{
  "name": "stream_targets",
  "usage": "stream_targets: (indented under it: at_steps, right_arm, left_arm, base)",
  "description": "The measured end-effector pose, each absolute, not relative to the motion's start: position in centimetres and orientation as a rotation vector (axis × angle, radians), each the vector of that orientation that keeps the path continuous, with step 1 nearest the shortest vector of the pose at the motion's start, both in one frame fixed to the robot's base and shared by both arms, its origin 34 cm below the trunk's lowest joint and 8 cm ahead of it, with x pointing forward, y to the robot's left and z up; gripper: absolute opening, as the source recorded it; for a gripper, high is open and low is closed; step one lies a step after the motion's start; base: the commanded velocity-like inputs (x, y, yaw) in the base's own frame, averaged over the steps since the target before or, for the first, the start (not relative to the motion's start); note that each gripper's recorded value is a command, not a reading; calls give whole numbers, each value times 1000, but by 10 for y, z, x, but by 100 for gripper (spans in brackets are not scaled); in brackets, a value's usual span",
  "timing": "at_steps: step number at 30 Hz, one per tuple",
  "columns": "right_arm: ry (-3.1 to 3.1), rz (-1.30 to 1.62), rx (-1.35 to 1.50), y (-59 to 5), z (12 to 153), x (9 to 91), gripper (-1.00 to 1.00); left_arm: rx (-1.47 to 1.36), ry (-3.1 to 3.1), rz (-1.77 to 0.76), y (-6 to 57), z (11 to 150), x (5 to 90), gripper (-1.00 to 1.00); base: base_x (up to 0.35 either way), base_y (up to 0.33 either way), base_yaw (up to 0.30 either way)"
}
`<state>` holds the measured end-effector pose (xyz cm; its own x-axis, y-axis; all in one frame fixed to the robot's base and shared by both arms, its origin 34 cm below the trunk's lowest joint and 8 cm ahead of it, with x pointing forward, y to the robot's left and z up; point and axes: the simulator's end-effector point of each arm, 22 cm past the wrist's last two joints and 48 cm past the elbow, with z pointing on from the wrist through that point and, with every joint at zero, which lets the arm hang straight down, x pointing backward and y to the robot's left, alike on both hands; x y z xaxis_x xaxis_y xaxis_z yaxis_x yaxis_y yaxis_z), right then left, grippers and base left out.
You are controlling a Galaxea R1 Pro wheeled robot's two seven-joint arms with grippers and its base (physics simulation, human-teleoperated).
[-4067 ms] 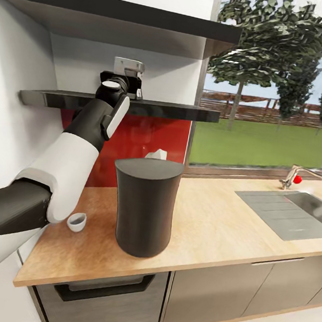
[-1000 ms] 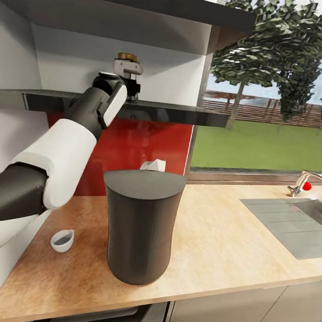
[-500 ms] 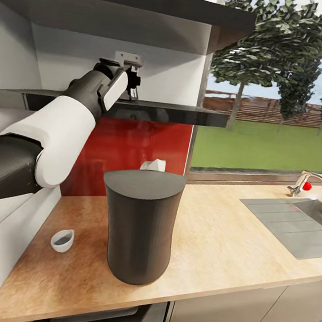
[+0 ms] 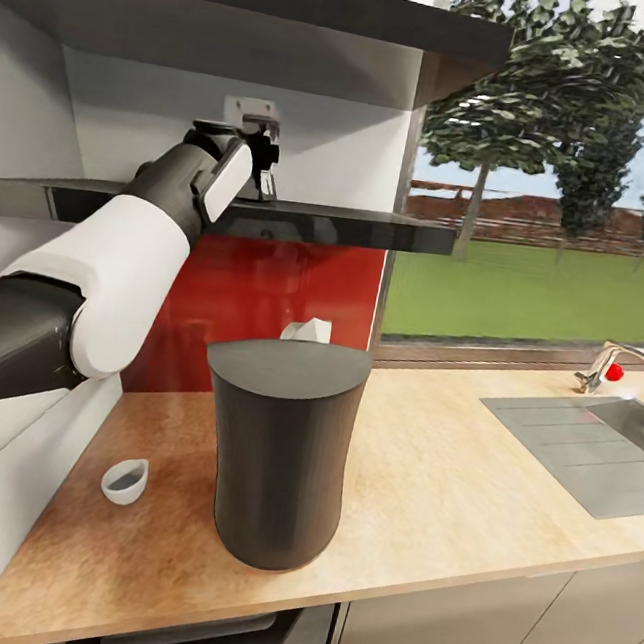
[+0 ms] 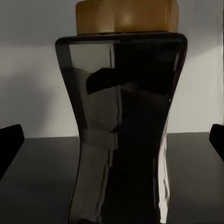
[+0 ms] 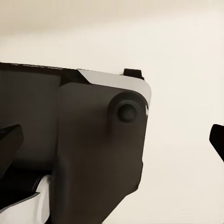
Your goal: Set up a coffee station on the kitchen countertop: keep the coffee maker on the countertop, move the bottle of coffee from the kitchen shelf to the counter next to the coffee maker, place a paper coffee filter on top of the coffee maker, put the saucer next to the coffee maker with the coffee cup on the saucer, and place the electric kettle next to the coffee maker.
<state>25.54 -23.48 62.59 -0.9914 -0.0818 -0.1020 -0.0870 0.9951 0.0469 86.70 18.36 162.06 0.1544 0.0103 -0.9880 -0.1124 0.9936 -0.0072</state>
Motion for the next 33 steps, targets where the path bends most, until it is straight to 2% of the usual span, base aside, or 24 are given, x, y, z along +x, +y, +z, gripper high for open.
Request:
stream_targets:
  at_steps: [10, 20, 33]
  right_arm:
    - [3039, 76, -130, -235, 626, 255, 100]
    - [3041, 71, -135, -238, 626, 254, 100]
    - [3051, 66, -135, -240, 625, 247, 100]
  left_arm:
    - [-89, 1398, 84, 184, 1623, 867, 100]
    - [-89, 1399, 84, 184, 1622, 867, 100]
    - [-90, 1401, 84, 184, 1620, 868, 100]
  base:
    - [18, 0, 0]
    - [184, 0, 0]
    - [12, 0, 0]
